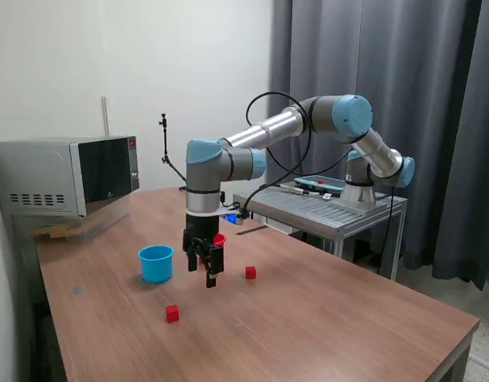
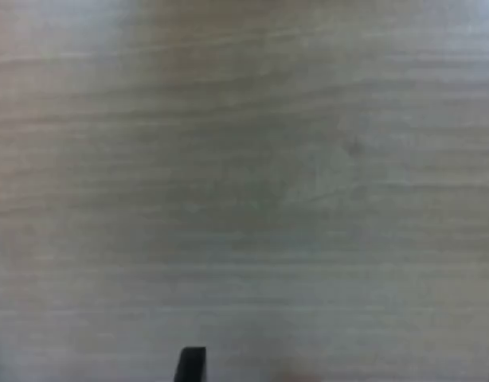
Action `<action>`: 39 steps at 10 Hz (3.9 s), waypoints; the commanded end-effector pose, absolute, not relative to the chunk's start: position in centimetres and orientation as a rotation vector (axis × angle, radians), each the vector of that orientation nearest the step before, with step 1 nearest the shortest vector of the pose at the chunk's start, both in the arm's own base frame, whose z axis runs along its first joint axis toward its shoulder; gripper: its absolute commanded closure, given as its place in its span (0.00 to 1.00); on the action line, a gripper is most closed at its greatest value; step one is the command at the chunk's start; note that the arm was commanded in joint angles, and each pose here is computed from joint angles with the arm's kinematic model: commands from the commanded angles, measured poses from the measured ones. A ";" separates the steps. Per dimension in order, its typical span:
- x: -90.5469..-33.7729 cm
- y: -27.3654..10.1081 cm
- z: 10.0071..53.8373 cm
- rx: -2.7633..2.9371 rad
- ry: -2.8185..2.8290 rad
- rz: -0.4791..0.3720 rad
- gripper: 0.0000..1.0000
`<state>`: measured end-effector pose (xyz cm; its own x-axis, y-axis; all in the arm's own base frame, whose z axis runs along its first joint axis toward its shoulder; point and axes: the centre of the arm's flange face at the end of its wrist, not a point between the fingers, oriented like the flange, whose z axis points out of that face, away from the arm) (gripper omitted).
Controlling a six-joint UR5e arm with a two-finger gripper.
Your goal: Place red objects in the red bin, and blue objects in the blue bin.
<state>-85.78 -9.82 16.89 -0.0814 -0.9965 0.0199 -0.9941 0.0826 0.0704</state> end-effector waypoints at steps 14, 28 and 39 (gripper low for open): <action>-88.4 -10.8 13.2 2.015 -2.155 -0.101 0.00; -89.3 -9.6 11.8 1.906 -2.257 -0.107 0.00; -90.4 -9.3 11.1 1.901 -2.239 -0.136 0.00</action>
<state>-90.29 -9.42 10.94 -0.1540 -0.9837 0.0930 -0.9663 0.1696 0.1938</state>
